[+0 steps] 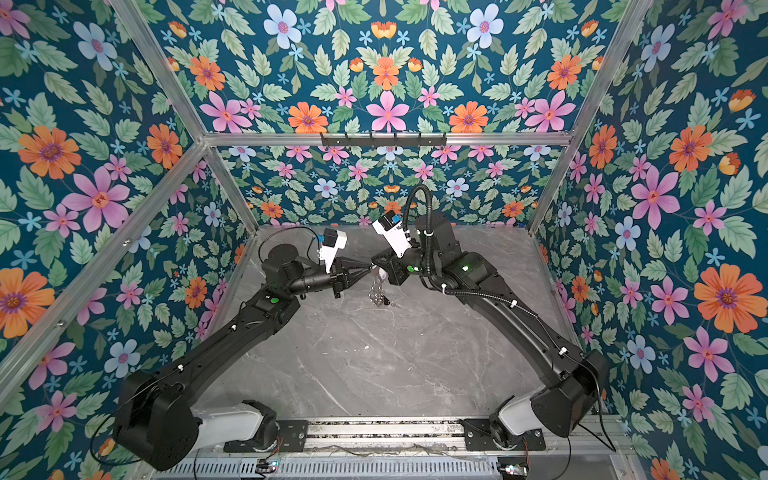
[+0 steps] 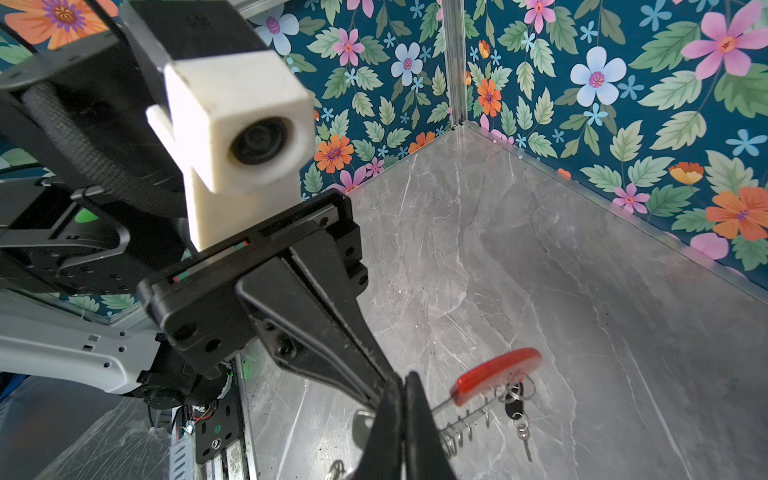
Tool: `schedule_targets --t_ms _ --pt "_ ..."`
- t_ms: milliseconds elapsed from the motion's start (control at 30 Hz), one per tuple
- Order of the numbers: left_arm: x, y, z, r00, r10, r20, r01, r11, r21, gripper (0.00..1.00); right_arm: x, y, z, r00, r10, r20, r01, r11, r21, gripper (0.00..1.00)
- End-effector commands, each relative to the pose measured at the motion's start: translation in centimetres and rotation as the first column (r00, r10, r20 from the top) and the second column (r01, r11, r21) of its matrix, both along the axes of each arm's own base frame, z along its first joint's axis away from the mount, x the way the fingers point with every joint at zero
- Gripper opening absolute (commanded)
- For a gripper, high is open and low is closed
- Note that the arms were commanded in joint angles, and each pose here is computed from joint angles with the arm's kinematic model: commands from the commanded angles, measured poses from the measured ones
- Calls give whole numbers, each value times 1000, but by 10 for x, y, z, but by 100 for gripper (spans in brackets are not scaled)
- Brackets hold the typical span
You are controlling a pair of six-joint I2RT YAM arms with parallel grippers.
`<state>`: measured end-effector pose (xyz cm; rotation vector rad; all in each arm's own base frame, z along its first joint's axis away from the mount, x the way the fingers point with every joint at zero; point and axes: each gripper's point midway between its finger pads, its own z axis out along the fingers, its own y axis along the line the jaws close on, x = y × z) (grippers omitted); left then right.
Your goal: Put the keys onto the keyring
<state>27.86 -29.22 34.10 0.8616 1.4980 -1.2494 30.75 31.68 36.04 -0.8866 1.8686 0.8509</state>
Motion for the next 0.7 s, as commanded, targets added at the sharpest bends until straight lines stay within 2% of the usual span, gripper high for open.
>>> schedule_targets --t_ms 0,367,433,533,667 --pt "-6 0 16 998 -24 66 26 999 -30 0 6 -3 -5 999 -34 -3 34 999 -24 0" --pt "-8 1 16 997 -25 69 27 999 -23 0 10 -8 -13 997 -71 1 71 997 -36 0" --pt "-7 1 14 997 -19 69 20 1000 -18 0 17 -16 -16 992 -125 10 126 991 -52 0" --pt "-6 3 6 998 0 69 -1 1000 8 0 32 -48 -25 963 -270 4 269 961 -55 0" --pt "-9 6 -6 998 9 67 -10 1000 22 0 33 -93 -61 916 -395 -62 388 916 -100 0"
